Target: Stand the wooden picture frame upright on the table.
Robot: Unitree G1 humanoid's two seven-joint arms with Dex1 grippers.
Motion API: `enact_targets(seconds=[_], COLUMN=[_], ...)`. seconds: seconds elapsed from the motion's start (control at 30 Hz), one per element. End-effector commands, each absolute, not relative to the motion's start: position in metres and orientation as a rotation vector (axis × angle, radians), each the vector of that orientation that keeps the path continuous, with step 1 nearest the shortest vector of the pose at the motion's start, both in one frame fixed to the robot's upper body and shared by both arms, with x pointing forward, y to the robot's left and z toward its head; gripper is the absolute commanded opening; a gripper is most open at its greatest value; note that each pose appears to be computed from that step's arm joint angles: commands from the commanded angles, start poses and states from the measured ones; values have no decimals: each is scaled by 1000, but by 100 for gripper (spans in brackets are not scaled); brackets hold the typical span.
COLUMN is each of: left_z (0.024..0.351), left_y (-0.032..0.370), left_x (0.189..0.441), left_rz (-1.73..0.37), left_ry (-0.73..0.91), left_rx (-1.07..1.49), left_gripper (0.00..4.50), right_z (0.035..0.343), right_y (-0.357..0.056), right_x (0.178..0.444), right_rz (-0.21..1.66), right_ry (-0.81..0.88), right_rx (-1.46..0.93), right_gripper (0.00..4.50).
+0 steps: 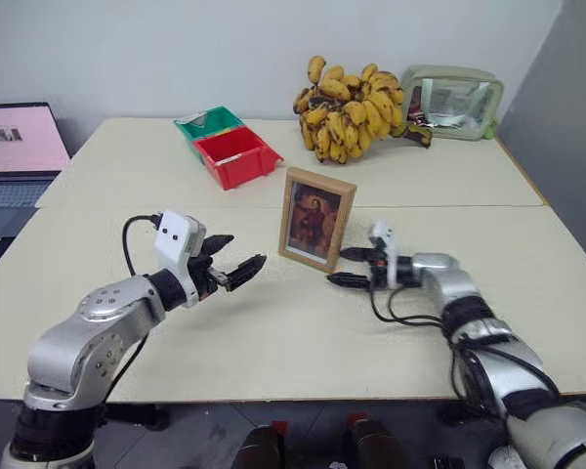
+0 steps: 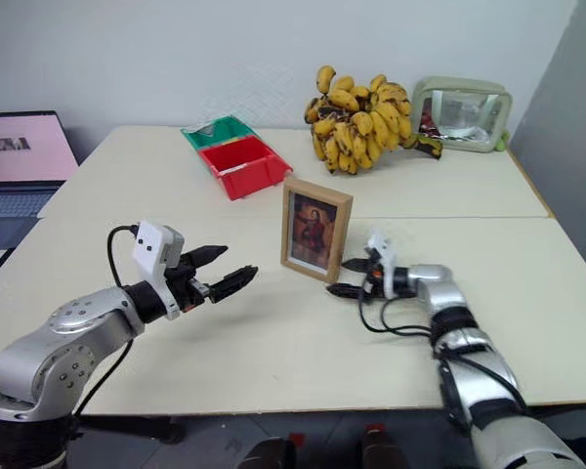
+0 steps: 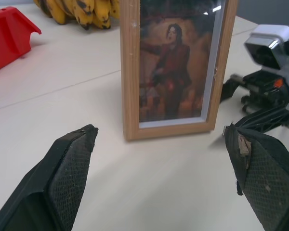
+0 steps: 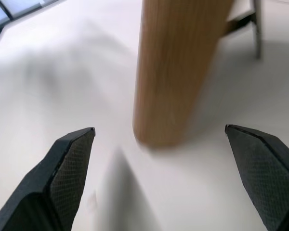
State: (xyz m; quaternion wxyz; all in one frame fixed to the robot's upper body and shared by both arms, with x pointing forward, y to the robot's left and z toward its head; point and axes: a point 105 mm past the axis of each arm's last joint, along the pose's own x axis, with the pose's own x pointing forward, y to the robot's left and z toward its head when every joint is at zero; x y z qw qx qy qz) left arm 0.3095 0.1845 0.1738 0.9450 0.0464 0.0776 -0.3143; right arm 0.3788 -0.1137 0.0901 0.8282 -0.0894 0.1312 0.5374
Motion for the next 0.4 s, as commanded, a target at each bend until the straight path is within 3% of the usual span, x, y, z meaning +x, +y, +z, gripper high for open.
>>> enact_targets(seconds=[0.03, 0.23, 0.4], left_z=[196, 215, 228], left_y=[202, 219, 222], left_x=[313, 317, 321], left_rz=[-644, -726, -788], left_ry=[132, 156, 172], left_rx=[104, 71, 91], left_gripper=[450, 450, 450], right_z=[123, 211, 223], right_y=[-138, -121, -117], right_x=[363, 337, 328], right_rz=[1045, 973, 948], right_ry=[271, 144, 162], right_rx=[-323, -185, -164], right_gripper=[448, 448, 448])
